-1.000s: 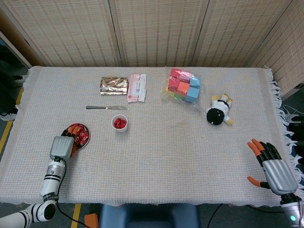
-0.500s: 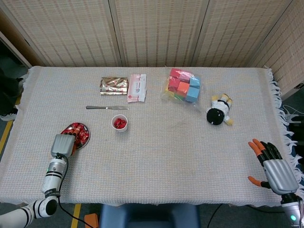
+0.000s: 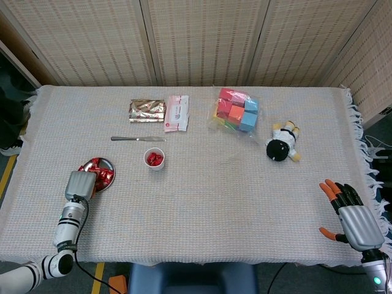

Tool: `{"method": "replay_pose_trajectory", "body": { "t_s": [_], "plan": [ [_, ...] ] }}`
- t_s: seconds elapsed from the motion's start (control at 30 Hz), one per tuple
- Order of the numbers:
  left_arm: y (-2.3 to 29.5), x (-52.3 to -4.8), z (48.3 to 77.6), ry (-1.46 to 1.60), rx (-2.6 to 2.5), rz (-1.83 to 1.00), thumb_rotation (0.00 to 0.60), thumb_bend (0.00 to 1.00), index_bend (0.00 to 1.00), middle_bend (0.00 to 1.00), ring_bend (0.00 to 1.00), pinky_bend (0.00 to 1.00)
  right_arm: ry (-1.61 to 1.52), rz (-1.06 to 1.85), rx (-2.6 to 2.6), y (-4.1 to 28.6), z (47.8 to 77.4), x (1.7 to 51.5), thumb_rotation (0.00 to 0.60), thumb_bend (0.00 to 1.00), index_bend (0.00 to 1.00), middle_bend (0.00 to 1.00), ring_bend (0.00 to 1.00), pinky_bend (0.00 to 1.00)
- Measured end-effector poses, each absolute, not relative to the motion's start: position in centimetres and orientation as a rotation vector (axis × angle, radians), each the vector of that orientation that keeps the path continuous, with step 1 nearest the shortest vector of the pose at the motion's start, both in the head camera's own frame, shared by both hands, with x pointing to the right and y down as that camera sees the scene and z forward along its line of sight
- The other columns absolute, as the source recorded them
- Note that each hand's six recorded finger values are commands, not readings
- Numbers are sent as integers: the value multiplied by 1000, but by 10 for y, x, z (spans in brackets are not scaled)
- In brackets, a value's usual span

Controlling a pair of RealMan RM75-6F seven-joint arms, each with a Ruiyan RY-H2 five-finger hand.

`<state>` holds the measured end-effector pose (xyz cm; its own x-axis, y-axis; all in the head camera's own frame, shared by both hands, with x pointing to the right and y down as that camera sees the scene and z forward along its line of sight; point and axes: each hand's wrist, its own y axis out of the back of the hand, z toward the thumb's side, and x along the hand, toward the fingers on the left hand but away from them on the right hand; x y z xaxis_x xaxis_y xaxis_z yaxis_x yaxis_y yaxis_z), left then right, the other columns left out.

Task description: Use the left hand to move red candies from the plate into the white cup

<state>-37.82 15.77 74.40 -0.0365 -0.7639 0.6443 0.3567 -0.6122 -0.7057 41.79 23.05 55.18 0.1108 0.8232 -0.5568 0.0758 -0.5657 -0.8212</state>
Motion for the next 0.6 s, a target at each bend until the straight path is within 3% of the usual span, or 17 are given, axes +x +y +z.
{"method": "replay_pose_trajectory", "body": {
  "t_s": [0.6],
  "plan": [
    [156, -378, 746, 457, -1405, -1742, 600, 438, 590, 603, 626, 1000, -872, 1519, -1758, 231, 553, 417, 600, 53, 0, 0, 0, 0]
  ]
}}
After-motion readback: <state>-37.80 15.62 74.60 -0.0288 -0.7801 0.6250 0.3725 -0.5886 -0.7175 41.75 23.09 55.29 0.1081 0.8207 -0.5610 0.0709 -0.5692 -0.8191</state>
